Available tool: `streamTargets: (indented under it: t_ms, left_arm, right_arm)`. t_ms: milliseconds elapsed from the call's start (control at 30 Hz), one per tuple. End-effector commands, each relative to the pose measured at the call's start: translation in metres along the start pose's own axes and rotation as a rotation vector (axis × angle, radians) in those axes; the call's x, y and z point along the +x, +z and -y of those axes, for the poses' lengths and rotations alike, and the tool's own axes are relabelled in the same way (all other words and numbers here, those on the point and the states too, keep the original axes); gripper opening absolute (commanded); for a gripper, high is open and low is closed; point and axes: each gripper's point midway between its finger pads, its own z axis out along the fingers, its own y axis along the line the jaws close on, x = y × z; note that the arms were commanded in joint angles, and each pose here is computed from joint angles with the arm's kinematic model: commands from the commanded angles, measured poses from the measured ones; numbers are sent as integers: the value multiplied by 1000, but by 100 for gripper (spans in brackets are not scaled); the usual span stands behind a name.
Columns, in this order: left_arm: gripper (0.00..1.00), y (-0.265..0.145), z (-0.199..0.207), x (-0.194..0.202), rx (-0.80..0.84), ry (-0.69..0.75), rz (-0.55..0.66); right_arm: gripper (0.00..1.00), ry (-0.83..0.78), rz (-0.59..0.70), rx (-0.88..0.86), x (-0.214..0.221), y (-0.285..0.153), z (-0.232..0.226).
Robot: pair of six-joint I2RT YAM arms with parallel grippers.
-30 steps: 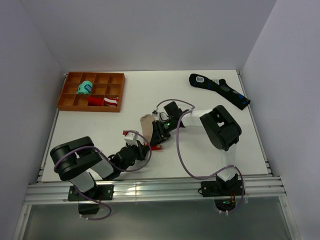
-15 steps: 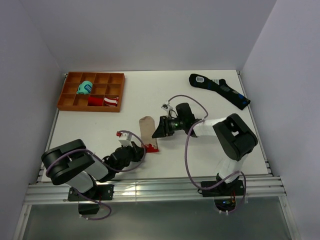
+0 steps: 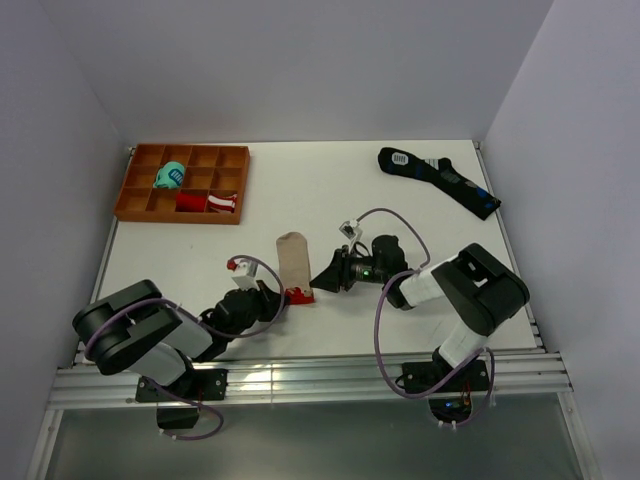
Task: Roll the socks
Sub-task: Roll the sock at the center of the board.
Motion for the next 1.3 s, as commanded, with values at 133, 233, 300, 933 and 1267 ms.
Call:
streamTargets:
  t_ms: [133,233,300,933,1267]
  left_arm:
    - [0,-11,-27,30,-52,-35,-134]
    - [0,-14,-28,32,-42,-59,-145]
    - [0,-15,-29,33,-36,-70,-151]
    - [0,-30,-42,33,-59,-121,-147]
    - [0,-34,-43,32,-62,-119,-155]
  right_arm:
    - [47,-171,154,-32,-25,5,-18]
    - [47,-187,142,4,-19,12,-12]
    - [47,-191,148,10,-17,13,-12]
    - [48,-200,152,29,4,7,4]
    - [48,-204,144,15,14,15,2]
